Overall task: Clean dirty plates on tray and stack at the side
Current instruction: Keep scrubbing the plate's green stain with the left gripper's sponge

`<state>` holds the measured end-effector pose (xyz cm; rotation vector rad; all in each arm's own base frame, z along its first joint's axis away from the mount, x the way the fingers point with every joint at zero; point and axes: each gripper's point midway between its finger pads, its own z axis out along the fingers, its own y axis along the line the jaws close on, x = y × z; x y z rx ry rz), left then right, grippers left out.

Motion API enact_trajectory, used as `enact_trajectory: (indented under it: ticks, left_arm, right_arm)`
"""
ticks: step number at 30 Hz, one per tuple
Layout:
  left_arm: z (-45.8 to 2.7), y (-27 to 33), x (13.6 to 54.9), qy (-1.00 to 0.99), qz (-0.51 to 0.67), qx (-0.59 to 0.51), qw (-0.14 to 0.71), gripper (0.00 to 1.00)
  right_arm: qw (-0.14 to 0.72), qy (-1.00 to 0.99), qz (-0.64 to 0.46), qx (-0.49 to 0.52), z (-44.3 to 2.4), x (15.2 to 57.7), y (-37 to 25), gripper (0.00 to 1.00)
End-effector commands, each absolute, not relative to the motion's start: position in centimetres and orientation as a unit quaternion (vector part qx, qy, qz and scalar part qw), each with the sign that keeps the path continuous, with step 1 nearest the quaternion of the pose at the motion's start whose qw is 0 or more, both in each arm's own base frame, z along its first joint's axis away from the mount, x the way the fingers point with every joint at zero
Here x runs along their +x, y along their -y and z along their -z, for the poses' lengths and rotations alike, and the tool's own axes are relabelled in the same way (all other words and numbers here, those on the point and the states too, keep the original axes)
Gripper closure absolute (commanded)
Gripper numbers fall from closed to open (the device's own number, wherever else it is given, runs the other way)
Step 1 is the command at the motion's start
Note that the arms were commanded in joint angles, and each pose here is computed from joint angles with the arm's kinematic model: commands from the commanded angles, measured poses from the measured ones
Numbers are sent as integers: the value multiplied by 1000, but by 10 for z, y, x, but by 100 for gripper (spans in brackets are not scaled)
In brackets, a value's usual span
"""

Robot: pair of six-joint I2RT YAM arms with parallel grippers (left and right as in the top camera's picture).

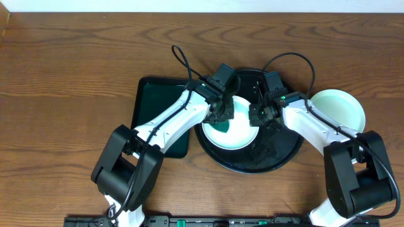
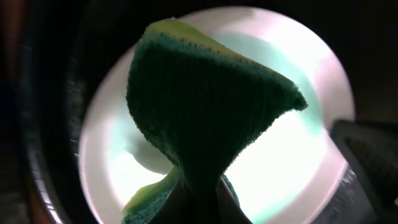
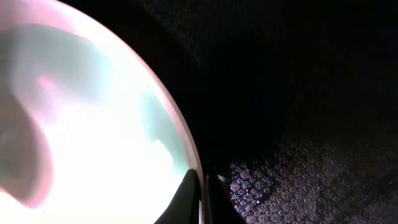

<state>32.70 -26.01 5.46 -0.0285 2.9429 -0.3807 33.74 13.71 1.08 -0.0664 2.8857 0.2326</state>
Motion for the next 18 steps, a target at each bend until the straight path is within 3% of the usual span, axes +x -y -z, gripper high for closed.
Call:
enact_trajectory:
  ticks: [1,11,18]
  left_arm:
    - [-47,245,332,-991,90,-9,103,92]
    - [6,242,321,-997,60,-9,45,92]
    - [18,268,295,-991,132,0,-35,92]
  right_arm:
    - [124,-987,-101,-36,-16,334,-147,99]
    - [124,-987,-100,-36,-16,334,-147,99]
    - [124,-987,-101,-36,-16,334,-147,99]
